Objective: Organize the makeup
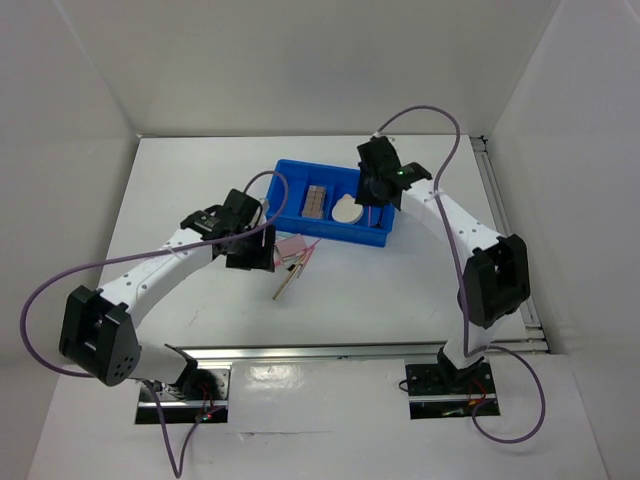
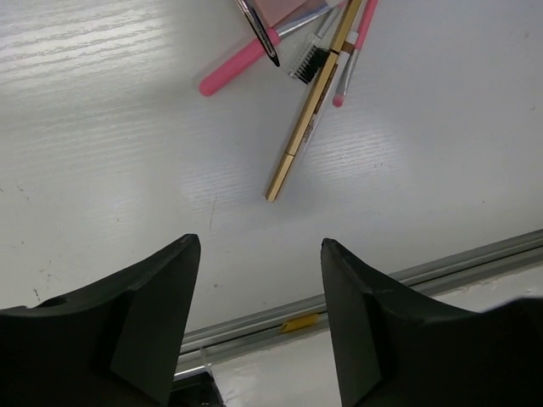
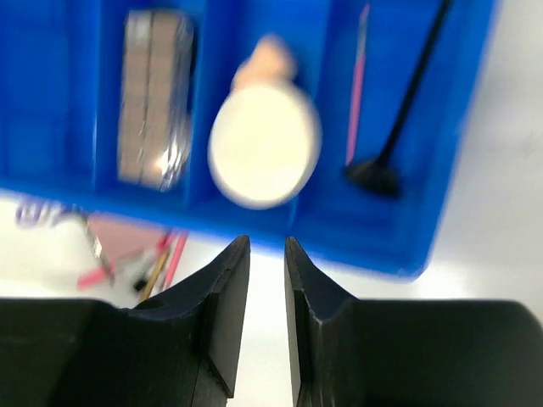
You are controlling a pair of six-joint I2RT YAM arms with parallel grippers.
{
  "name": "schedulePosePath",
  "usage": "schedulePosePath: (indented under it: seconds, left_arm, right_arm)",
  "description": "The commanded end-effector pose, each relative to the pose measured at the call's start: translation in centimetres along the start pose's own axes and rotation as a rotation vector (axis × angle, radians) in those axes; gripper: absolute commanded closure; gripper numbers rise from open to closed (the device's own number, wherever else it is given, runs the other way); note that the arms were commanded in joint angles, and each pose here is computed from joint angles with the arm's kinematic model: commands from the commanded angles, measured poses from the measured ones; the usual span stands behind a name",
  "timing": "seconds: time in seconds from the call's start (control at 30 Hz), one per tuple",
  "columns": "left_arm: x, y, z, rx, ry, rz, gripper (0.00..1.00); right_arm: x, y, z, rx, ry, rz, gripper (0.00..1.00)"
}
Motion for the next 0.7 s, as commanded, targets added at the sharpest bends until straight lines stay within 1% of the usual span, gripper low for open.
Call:
schedulePosePath:
  seconds: [0.0,0.07,0.17,0.2,0.23,0.27,0.33,0.37,0.43,0.47,0.53,0.63,0.67]
  left_arm:
    - [-1.4,1.4,0.3,0.055,0.087,0.038,0.26]
    - [-2.1,2.5,1.1,0.085,0.123,0.028,0.26]
    - [-2.6,4.5,2.1,0.139,0.116,0.004,0.26]
    - [-3.1,5.1,2.0,0.136,0.089,0.018,0.26]
    - [-3.3,6.0,2.4,0.155,0.088,0.008,0.31]
    - [-3.6,6.3,2.3,0.148,0.097,0.005,0.34]
    - [-3.5,7.1,1.9,0.135,0.071,-0.028,0.39]
    - [-3.3,8.0,2.4,0.156,0.079,-0.053,0.43]
    - [-3.4,8.6,1.8,0.139,0.082,-0.083,0.46]
    - [-3.6,9.0,1.8,0.135,0.093,-0.096,0.48]
    - [-3.4,9.8,1.8,0.131,0.106,-0.147,0.53]
    - [-3.7,10.1,1.6,0.126,0.125,-0.153,0.63]
    - [-4.0,10.3,1.4,0.124,0.125,-0.151,0.63]
  right_arm:
    - [1.4,-1.2,2.9,0.058,0.040,-0.038,0.70]
    - [0.5,-1.8,4.1,0.066,0.055,-0.029,0.70]
    - [-1.6,-2.7,4.5,0.059,0.103,-0.008,0.70]
    - [-2.2,-2.9,4.5,0.054,0.114,0.000,0.70]
    - [-3.0,-3.1,4.4,0.047,0.118,0.010,0.70]
    - [-3.4,-3.7,4.3,0.030,0.128,0.011,0.70]
    - [-4.1,-4.1,4.4,0.030,0.130,0.022,0.70]
    - [-4.5,-4.0,4.3,0.029,0.139,0.030,0.70]
    - [-5.0,-4.4,4.5,0.029,0.138,0.037,0.70]
    - [-5.2,-4.3,5.0,0.047,0.135,0.042,0.70]
    - [-5.5,-4.5,5.0,0.044,0.142,0.048,0.70]
    - [-5.8,-4.6,5.2,0.046,0.149,0.045,0.70]
    - [-5.8,-4.5,5.5,0.055,0.148,0.048,0.70]
Point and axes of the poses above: each gripper's point midway between its finger pads, its own y axis out along the fingers, its own x axis along the line the jaws close on, z = x × y, the point moved 6 cm from there along -y, back along the fingers, and after that the axes turned 12 degrees about -y, right-handed, at the moved point
